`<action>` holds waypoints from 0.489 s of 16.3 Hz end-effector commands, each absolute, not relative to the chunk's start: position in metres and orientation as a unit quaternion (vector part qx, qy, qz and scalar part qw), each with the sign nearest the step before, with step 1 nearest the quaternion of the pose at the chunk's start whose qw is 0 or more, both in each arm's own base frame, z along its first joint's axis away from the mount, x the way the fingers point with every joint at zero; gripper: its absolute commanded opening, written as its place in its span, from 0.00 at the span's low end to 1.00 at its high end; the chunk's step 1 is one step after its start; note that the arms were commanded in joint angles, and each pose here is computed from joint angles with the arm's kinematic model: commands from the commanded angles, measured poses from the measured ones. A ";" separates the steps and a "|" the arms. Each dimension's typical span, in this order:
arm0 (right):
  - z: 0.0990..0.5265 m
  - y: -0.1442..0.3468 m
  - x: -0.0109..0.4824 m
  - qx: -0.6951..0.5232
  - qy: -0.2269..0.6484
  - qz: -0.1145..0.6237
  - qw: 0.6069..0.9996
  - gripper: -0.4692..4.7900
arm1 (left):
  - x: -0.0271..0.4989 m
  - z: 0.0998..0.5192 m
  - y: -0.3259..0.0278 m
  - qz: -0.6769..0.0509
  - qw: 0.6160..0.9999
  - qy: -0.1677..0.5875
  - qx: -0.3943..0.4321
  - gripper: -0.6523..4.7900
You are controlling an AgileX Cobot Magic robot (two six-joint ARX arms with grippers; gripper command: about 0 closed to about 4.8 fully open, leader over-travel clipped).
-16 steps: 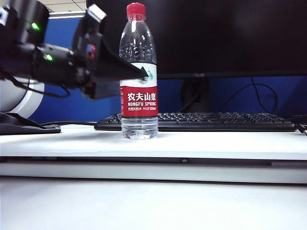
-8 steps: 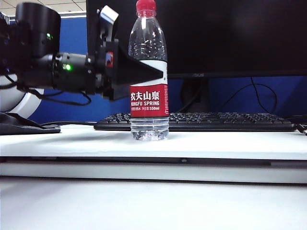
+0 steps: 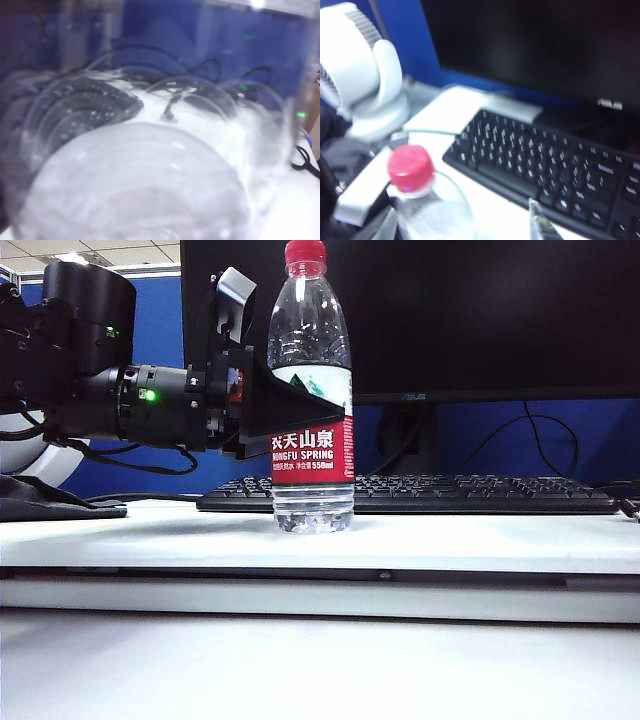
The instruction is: Unscrew the cap from the plastic bottle on the table.
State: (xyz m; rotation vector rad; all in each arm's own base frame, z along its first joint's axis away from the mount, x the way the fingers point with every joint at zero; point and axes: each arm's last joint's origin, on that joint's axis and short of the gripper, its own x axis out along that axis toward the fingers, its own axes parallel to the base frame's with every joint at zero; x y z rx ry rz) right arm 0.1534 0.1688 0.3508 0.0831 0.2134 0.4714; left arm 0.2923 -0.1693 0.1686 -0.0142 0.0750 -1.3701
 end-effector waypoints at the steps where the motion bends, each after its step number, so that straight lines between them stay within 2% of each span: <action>1: 0.345 0.179 0.144 0.066 0.062 0.213 0.973 0.74 | 0.293 0.171 -0.170 -0.636 0.771 0.016 0.006 0.73; 3: 0.335 0.182 0.143 0.076 0.058 0.217 0.972 0.74 | 0.293 0.171 -0.170 -0.636 0.771 0.002 0.022 0.72; 4: 0.327 0.185 0.144 0.083 0.067 0.215 0.971 0.74 | 0.293 0.171 -0.170 -0.636 0.771 -0.002 0.026 0.67; 8: 0.310 0.204 0.157 0.084 0.075 0.215 0.970 0.74 | 0.293 0.171 -0.170 -0.636 0.770 -0.011 0.042 0.67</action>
